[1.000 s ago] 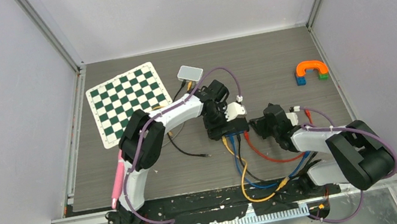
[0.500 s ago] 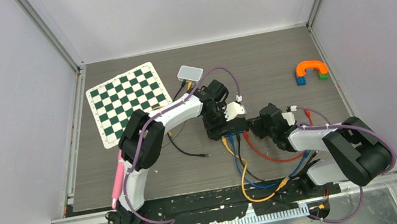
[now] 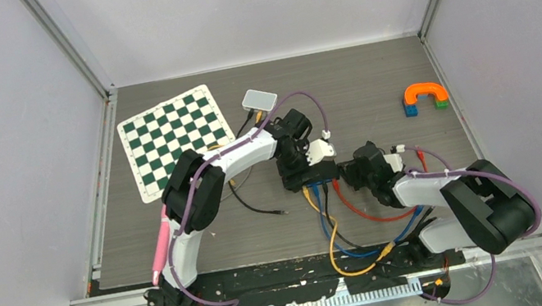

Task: Pull the plug from the switch port
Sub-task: Pull the power from the switch port.

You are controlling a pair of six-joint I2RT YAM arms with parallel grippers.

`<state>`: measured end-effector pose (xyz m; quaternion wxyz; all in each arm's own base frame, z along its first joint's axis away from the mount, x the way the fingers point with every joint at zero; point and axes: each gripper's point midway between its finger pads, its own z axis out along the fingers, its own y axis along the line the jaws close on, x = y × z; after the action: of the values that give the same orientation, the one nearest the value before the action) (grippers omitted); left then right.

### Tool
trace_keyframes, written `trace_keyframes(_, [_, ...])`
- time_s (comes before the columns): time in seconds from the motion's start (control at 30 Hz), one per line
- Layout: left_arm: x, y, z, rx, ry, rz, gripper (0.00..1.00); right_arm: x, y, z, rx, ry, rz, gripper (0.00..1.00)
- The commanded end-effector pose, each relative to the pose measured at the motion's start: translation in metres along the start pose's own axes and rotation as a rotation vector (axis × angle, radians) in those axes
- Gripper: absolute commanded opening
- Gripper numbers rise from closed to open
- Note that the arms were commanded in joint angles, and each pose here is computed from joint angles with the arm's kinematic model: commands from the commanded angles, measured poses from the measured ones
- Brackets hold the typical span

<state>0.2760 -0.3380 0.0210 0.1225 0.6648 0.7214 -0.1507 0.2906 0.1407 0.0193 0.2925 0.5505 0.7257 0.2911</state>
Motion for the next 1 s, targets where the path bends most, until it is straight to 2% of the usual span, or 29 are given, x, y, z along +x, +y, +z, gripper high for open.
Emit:
trace_keyframes(0.0, [0.018,-0.027,-0.002,0.101,0.058,-0.057,0.68,-0.005,-0.012,-0.001,0.042,-0.030,-0.064,0.42])
trace_keyframes(0.03, [0.017,-0.027,-0.002,0.101,0.057,-0.056,0.68,-0.003,-0.011,0.000,0.044,-0.021,-0.063,0.46])
trace_keyframes(0.13, [0.015,-0.028,-0.003,0.100,0.054,-0.051,0.68,0.000,-0.012,0.002,0.055,-0.011,-0.063,0.45])
trace_keyframes(0.3, [0.014,-0.028,-0.002,0.102,0.056,-0.051,0.68,0.006,-0.016,0.005,0.062,0.005,-0.045,0.27])
trace_keyframes(0.47, [0.012,-0.030,-0.002,0.106,0.053,-0.049,0.68,0.006,-0.021,0.006,0.073,0.002,-0.040,0.18])
trace_keyframes(0.6, [0.013,-0.030,-0.003,0.106,0.058,-0.049,0.68,0.002,-0.015,0.004,0.050,-0.019,-0.054,0.07])
trace_keyframes(0.73, [0.016,-0.031,-0.002,0.109,0.067,-0.054,0.67,-0.007,-0.005,0.001,0.011,-0.065,-0.117,0.05])
trace_keyframes(0.9, [0.021,-0.033,-0.001,0.109,0.079,-0.055,0.67,-0.027,0.004,-0.006,-0.009,-0.154,-0.293,0.05])
trace_keyframes(0.97, [0.022,-0.034,0.000,0.110,0.081,-0.057,0.67,-0.026,0.012,-0.011,-0.081,-0.147,-0.299,0.05])
